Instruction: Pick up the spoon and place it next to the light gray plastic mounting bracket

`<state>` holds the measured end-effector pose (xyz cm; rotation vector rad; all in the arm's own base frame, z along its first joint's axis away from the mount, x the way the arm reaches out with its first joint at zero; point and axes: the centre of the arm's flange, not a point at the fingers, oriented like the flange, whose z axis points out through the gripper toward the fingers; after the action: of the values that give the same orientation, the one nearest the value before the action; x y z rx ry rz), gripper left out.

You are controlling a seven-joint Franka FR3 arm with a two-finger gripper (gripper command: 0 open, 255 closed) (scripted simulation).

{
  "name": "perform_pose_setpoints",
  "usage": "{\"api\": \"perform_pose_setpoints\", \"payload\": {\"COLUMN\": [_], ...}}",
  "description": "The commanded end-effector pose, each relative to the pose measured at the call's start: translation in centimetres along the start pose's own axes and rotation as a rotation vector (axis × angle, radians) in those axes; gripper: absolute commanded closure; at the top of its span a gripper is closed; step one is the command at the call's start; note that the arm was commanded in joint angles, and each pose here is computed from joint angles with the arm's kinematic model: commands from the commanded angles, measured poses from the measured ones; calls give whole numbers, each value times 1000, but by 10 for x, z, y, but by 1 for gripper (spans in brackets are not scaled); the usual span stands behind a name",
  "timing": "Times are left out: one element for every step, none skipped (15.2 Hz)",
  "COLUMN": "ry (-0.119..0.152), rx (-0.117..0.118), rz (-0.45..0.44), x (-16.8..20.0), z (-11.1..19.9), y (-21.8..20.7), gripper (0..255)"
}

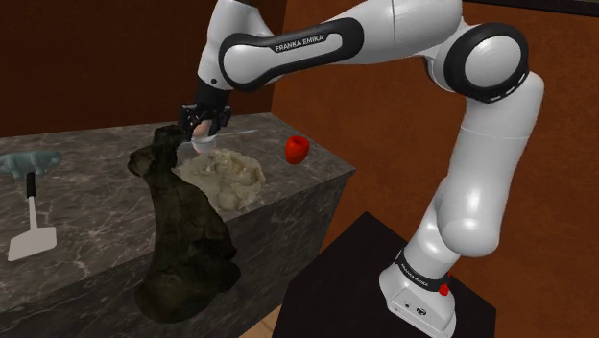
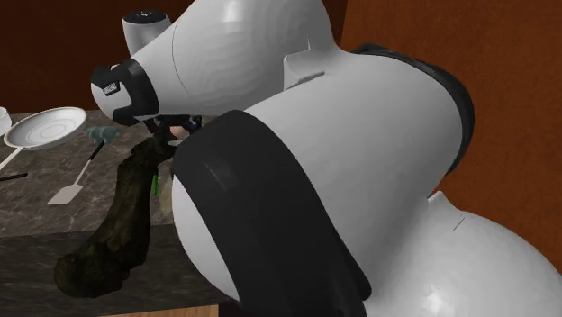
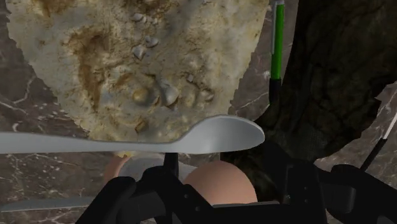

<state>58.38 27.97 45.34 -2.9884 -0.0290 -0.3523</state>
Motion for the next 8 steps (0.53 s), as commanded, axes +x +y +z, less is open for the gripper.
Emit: {"api": "perform_pose_setpoints", "payload": {"ry": [0,0,0,0,0,0,0,0], "rx": [0,0,0,0,0,0,0,0], "rz": [1,1,1,1,1,1,1,1], "x": [14,20,27,33,39,46,52,58], "z": [7,10,13,16,19,22,25,28], "y": [-24,-35,-46,-57,-69,-80,-91,-102], "gripper": [255,255,255,255,255,255,255,255]}}
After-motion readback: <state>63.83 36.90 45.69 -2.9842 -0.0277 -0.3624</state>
